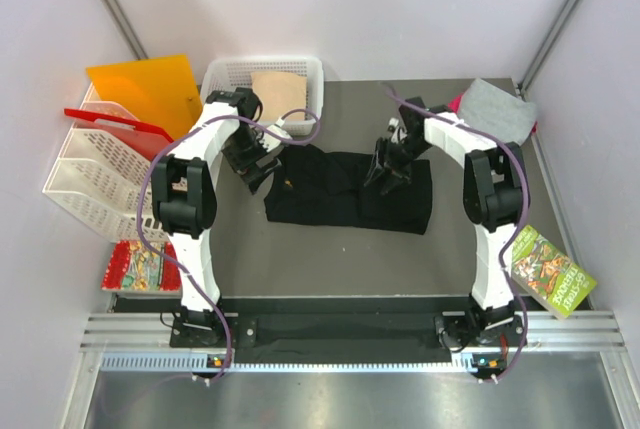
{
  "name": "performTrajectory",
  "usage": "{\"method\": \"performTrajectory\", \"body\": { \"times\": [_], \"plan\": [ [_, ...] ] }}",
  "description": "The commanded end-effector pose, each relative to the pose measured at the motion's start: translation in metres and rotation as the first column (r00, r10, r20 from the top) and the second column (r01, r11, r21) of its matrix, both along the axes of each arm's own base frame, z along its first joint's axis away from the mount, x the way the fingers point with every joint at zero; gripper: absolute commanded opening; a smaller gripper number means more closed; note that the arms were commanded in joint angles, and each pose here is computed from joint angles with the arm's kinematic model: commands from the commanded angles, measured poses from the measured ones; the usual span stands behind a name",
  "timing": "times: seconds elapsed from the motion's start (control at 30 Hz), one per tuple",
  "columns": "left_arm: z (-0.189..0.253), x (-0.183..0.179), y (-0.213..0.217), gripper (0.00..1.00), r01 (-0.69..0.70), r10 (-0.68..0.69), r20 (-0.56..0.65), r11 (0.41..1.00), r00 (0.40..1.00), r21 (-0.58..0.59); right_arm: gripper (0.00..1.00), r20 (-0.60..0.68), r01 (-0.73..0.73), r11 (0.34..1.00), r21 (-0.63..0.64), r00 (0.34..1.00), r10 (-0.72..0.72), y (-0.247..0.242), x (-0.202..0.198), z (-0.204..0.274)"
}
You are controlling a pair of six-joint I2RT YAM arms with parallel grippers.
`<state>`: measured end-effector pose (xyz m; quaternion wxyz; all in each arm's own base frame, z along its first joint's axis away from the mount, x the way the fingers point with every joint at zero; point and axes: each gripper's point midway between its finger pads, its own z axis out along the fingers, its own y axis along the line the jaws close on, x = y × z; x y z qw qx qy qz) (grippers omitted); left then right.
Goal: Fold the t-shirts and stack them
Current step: Fold the folded rectangular tshirt in 1/3 of the way, then grab one side of the 2/3 rectangular tshirt with right arm
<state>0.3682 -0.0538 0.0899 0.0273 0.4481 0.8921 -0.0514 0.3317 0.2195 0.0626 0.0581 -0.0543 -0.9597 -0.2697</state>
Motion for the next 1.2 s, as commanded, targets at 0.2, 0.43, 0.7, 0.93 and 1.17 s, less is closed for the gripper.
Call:
{"method": "performTrajectory", "body": {
  "times": [0.2,0.43,0.7,0.93,1.17],
  "plan": [
    [0.023,0.010,0.001,0.99,0.019,-0.019,0.082,1.000,0.996,0.000,0.55,-0.044,0.105,0.928,0.358,0.994,-0.095,0.043,0.049,-0.015],
    [0.025,0.012,0.004,0.99,0.026,-0.028,0.089,0.999,0.996,0.018,0.55,-0.110,0.125,0.922,0.368,0.990,-0.090,0.039,0.036,-0.027],
    [0.022,0.011,-0.001,0.99,0.031,-0.032,0.076,0.999,0.997,0.021,0.58,0.069,0.115,0.867,0.485,0.983,-0.169,0.014,0.055,0.075],
    [0.022,0.013,-0.006,0.99,0.046,-0.048,0.075,0.999,0.996,0.027,0.59,0.089,0.092,0.881,0.463,0.985,-0.149,-0.008,0.008,0.073],
    [0.028,0.018,-0.013,0.99,0.064,-0.067,0.100,0.997,0.993,0.035,0.59,-0.040,0.155,0.891,0.426,0.988,-0.152,-0.019,-0.044,0.018]
  ]
}}
